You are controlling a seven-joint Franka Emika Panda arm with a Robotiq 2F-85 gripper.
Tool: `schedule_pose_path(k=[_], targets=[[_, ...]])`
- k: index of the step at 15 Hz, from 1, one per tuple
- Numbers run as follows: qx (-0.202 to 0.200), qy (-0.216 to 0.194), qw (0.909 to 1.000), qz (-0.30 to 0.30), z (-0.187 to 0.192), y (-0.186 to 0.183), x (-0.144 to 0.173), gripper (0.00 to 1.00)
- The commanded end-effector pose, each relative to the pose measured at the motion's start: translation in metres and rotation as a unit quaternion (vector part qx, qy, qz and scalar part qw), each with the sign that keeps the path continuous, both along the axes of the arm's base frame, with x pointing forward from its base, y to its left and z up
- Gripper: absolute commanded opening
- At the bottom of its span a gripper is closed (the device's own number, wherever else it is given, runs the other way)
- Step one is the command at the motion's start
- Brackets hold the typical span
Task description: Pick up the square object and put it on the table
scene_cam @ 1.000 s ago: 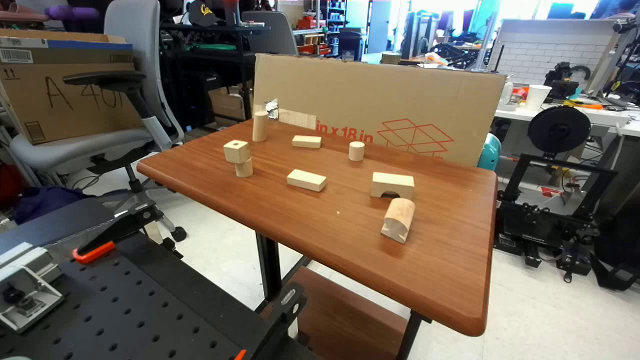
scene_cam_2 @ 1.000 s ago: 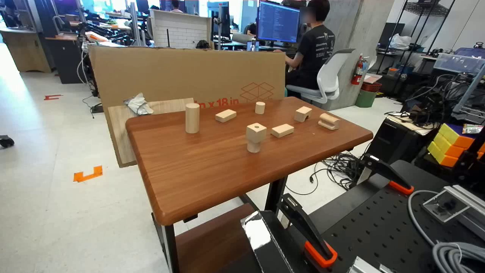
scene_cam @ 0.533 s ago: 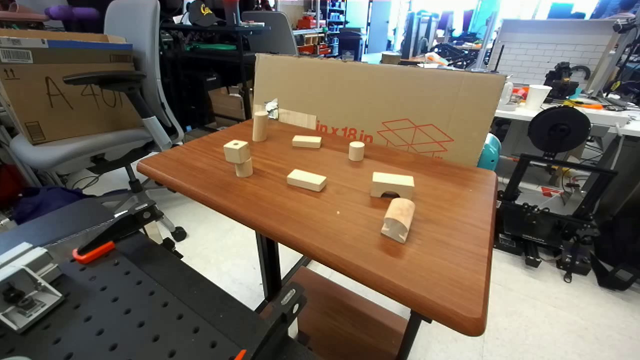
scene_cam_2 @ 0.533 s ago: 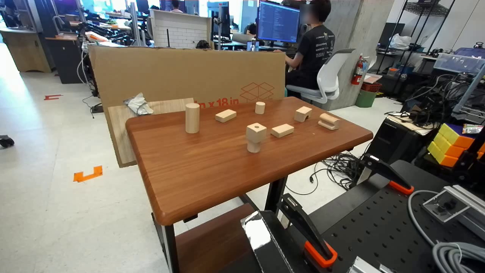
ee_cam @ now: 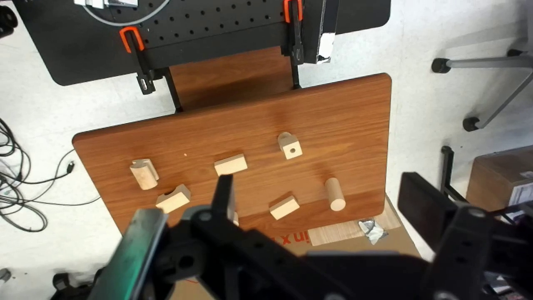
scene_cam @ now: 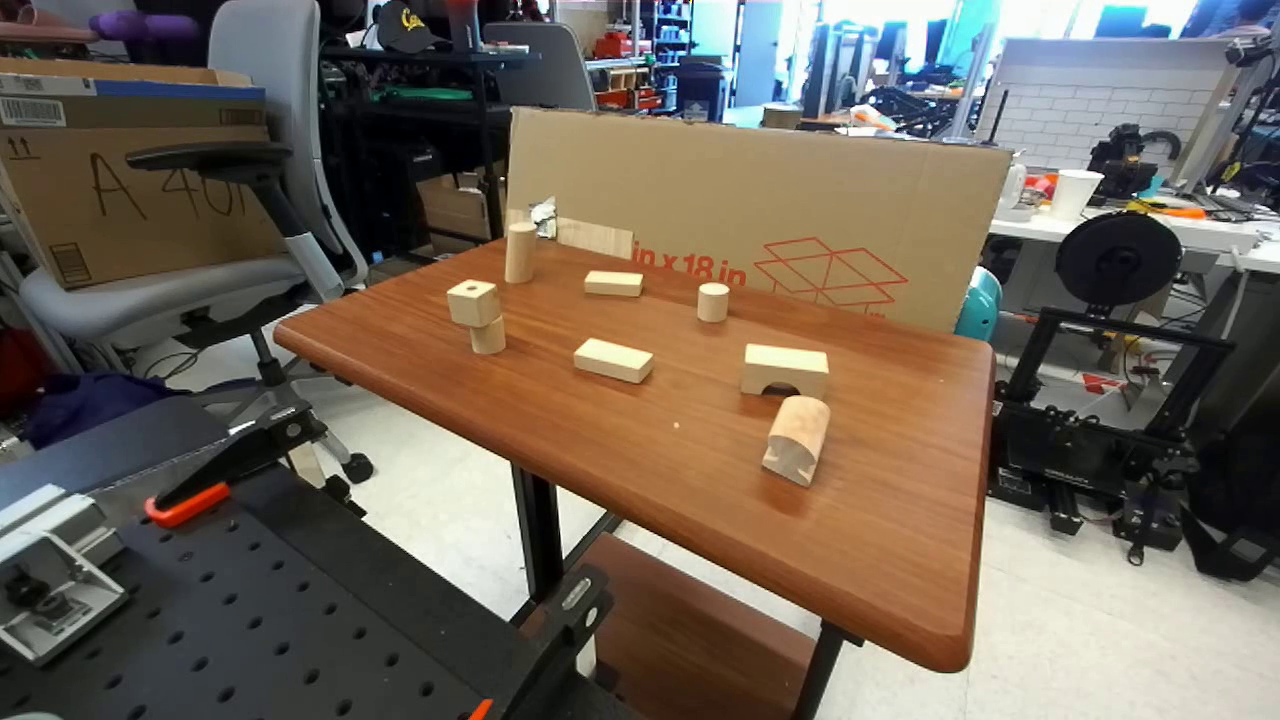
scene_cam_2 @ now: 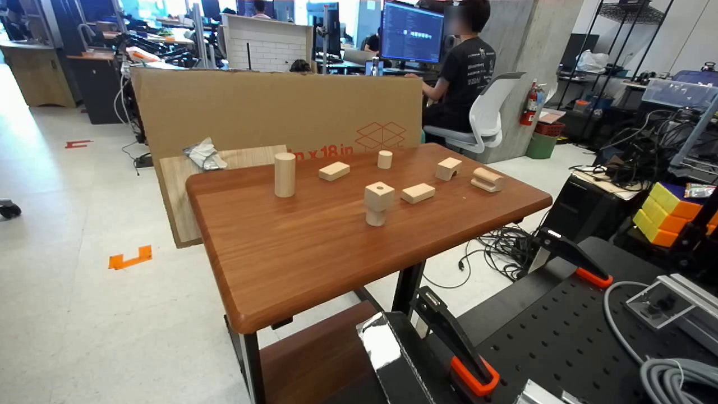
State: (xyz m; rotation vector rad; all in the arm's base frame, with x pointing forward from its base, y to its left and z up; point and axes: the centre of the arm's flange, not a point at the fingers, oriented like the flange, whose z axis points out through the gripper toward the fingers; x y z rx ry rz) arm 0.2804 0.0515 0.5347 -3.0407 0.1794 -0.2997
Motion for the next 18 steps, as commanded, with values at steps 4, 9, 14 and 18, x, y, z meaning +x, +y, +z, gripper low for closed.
schedule_pose_path(k=[4,9,14,18], targets=[[-0.049,0.013,0.9959,0.076,-0.071,0.056,0.094,1.0],[-0.075,0.02,0.9892,0.124,-0.135,0.095,0.143,1.0],[-0.093,0.056,0.984,0.141,-0.173,0.108,0.182,1.0],[-0.095,0.083,0.9802,0.153,-0.2,0.109,0.202,1.0]])
